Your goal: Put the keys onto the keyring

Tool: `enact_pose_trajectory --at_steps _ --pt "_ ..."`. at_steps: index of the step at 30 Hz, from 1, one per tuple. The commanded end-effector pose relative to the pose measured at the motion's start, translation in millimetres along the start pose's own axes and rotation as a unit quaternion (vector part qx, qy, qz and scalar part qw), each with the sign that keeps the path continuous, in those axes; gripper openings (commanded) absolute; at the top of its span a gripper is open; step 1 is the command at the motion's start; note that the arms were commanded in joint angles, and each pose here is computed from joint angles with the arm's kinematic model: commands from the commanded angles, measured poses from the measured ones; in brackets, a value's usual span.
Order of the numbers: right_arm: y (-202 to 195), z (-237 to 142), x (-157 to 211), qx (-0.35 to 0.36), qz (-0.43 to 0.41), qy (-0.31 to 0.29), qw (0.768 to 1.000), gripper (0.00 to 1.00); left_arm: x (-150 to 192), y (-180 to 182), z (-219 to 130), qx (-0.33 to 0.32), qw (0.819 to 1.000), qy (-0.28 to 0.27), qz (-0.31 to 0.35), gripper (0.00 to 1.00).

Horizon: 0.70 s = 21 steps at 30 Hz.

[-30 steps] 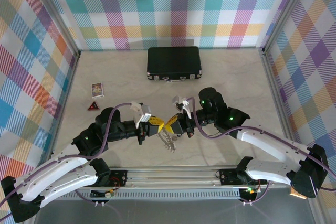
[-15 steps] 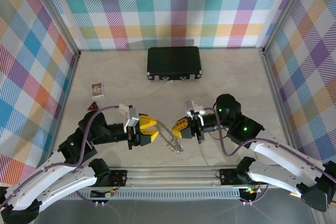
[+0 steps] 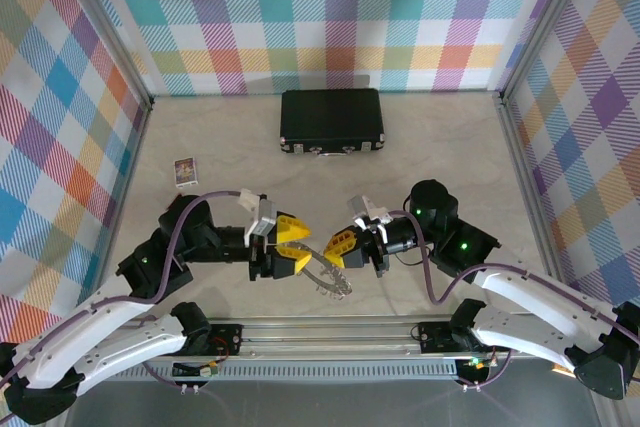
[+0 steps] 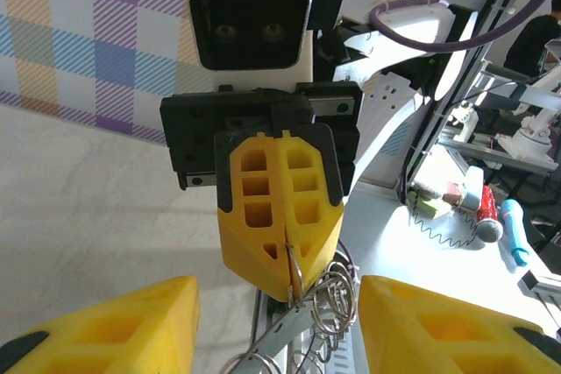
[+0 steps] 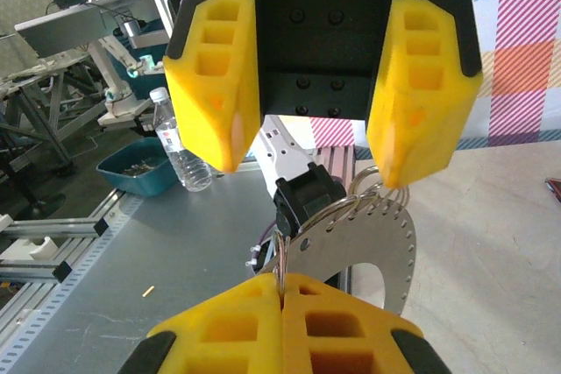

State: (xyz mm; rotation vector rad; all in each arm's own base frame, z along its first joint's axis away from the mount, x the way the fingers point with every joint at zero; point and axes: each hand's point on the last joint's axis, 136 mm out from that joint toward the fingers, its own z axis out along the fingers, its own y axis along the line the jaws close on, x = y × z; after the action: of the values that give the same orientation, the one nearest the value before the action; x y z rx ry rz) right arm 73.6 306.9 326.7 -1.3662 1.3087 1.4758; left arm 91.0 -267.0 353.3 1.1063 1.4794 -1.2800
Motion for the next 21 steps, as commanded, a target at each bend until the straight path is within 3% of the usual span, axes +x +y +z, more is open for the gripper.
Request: enact_pose_trajectory --at_steps 1,21 --pt "13.8 -3.3 -29.7 -0.011 -0.062 -0.035 0.997 0.0 -15.7 -10.1 -2.6 0.017 0.999 -0.013 0.023 0.49" --pt "0.5 -3.3 -26.3 0.025 -0.063 -0.043 0.997 0.0 -7.8 2.5 15.8 0.01 1.0 0.009 0.028 0.31"
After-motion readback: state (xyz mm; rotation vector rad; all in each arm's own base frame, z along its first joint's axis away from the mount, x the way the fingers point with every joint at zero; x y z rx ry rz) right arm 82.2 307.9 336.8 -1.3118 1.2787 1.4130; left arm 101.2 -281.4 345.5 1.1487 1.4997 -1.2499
